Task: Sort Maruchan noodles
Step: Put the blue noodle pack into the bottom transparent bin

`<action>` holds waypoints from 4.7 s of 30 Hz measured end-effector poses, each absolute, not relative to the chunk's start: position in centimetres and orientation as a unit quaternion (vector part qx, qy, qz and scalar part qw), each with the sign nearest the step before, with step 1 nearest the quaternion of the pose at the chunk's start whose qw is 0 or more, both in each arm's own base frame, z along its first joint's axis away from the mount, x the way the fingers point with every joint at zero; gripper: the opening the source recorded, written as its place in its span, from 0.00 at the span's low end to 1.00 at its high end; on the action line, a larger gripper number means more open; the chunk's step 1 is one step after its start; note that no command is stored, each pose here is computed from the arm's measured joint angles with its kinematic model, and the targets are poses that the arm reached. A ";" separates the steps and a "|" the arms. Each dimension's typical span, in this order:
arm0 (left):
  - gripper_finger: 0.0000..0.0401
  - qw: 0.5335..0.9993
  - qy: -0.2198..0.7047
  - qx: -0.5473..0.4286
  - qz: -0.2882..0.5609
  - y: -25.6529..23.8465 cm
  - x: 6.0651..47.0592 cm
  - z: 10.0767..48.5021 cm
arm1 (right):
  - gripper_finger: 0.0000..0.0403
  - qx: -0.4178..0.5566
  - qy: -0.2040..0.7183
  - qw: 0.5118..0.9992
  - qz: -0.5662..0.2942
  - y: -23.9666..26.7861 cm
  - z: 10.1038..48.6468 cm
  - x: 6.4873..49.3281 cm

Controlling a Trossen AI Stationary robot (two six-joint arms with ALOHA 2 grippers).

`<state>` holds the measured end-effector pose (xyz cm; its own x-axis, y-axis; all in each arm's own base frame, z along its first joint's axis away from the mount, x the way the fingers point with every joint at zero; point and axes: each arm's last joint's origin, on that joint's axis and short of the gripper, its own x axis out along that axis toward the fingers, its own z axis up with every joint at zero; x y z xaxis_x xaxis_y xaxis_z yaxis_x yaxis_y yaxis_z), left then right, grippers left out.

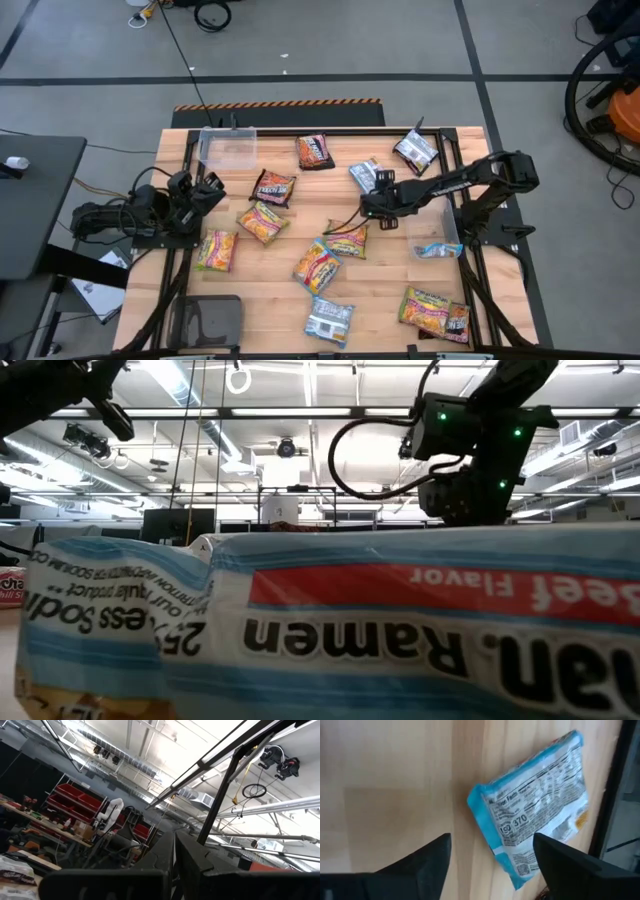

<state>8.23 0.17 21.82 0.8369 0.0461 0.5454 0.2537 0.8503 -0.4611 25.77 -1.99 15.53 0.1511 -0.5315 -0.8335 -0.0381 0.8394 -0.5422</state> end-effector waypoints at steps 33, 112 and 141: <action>0.06 0.921 -0.277 -0.268 -0.055 0.2 8.3 21.8 | 0.50 -0.308 0.545 0.737 -0.255 -3.2 10.6 23.2; 0.06 0.939 -0.279 -0.199 -0.034 0.2 8.3 21.7 | 0.04 0.222 0.709 0.669 -0.018 -2.0 22.8 14.1; 0.06 0.998 -0.014 0.058 0.038 0.3 9.8 16.9 | 0.38 0.117 0.672 0.728 0.065 1.3 25.6 14.0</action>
